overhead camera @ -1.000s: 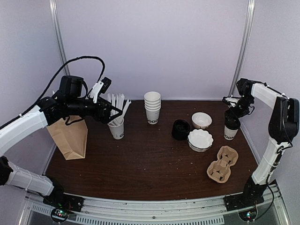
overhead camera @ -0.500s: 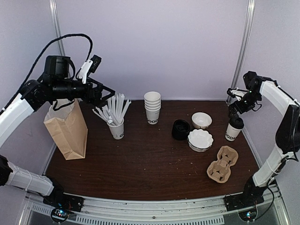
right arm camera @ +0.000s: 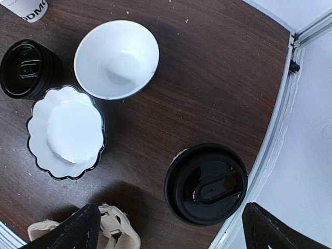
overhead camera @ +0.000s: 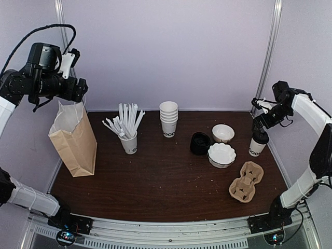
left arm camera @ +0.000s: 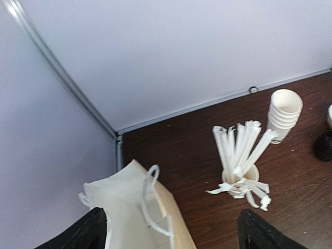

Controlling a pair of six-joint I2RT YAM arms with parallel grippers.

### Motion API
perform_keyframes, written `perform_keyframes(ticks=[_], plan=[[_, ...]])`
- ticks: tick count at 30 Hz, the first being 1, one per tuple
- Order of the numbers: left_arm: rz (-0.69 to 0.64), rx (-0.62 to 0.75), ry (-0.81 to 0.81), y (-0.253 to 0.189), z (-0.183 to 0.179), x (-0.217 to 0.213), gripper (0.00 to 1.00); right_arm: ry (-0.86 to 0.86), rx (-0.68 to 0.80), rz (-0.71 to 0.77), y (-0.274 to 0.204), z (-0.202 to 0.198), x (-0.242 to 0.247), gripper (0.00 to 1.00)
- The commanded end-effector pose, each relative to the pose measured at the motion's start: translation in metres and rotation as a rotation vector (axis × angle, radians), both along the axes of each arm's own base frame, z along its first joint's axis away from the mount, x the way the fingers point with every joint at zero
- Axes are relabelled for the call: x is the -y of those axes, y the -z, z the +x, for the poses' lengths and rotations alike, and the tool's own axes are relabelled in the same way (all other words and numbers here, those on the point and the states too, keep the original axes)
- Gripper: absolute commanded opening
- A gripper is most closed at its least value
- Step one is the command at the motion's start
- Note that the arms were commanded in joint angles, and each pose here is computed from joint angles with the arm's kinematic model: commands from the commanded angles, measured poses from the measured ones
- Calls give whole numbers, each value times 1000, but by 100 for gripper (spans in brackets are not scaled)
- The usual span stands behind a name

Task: Pack the takeout coffee

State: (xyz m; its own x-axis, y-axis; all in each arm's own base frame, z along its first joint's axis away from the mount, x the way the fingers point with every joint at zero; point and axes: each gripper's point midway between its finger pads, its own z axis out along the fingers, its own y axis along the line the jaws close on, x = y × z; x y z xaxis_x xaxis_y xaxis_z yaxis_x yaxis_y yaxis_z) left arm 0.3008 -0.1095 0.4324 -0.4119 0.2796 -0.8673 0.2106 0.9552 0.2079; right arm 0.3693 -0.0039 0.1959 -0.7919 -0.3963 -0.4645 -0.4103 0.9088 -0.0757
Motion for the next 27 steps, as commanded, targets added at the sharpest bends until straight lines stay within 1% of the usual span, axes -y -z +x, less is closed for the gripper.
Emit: perform_keyframes(ticks=[1,3,6,9,12,15,19,21,24,27], plan=[[133,-46,-313,16,-12,-78,91,-22,77,71,-19,-4,-12,99],[82,-79,-366,25,-16,-98,91,-23,89,83,-23,-8,-15,99],[9,-124,-401,40,-16,-115,92,-36,108,108,-28,-12,-20,99],[-34,-192,-398,58,-9,-117,97,-55,107,146,-27,-17,-27,100],[-93,-273,-405,79,5,-121,98,-70,101,163,-26,-21,-31,99],[-76,-296,-452,90,13,-133,98,-82,101,162,-23,-25,-32,100],[-158,-374,-389,113,23,-122,98,-99,96,174,-19,-32,-36,99],[-132,-404,-424,125,24,-128,98,-105,91,181,-17,-35,-38,99],[-37,-427,-519,137,24,-149,98,-113,82,197,-12,-39,-41,99],[8,-427,-565,138,20,-160,97,-116,76,222,-9,-41,-45,100]])
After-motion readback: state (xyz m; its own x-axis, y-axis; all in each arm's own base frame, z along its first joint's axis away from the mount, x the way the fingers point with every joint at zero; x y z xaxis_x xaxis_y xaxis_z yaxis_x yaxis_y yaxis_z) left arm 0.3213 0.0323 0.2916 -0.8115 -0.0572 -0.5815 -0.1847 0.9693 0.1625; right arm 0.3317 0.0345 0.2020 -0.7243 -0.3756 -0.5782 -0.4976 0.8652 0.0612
